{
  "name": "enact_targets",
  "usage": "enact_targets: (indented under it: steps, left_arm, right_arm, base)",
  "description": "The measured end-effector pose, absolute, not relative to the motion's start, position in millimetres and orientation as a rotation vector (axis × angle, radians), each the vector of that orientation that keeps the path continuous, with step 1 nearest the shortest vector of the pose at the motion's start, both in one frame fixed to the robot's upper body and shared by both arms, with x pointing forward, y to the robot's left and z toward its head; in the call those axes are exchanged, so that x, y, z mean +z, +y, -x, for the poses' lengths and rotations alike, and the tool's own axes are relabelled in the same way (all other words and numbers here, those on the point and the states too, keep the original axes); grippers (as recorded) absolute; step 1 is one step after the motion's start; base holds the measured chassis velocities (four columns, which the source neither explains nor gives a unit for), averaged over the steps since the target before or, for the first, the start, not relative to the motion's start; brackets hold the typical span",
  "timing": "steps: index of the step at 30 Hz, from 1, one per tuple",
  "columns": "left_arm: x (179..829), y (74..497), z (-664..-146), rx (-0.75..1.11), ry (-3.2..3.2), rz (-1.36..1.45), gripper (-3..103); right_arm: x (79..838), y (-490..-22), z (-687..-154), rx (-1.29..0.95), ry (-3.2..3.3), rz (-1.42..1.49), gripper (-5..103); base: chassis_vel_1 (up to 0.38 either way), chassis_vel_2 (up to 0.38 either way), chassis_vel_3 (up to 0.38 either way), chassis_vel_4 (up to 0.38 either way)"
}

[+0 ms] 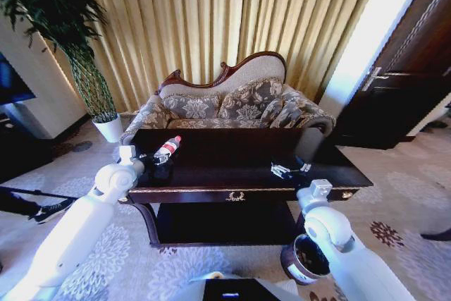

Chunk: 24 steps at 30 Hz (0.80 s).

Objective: Move to the front of the table and place the trash on the table into the trash bin.

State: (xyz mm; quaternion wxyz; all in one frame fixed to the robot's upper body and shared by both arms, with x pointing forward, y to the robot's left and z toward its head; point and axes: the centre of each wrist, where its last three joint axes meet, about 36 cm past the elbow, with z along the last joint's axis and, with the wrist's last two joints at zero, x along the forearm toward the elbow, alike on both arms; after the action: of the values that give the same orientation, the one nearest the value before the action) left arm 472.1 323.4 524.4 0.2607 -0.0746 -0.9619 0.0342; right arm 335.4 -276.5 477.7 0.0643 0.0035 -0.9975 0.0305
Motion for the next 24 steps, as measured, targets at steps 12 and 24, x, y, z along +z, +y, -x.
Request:
enact_targets:
  steps: [12, 24]
  left_arm:
    - [530, 316, -470, 0.058, -2.672, 0.252, 34]
    - [528, 300, -471, -0.760, -3.191, 0.602, 34]
  right_arm:
    - [482, -274, -336, 0.081, -3.025, -0.030, 100]
    - [527, -242, -347, -0.370, -2.998, -0.393, 100]
  base:
    - [0.000, 0.000, 0.000, 0.000]
    - [0.000, 0.000, 0.000, 0.000]
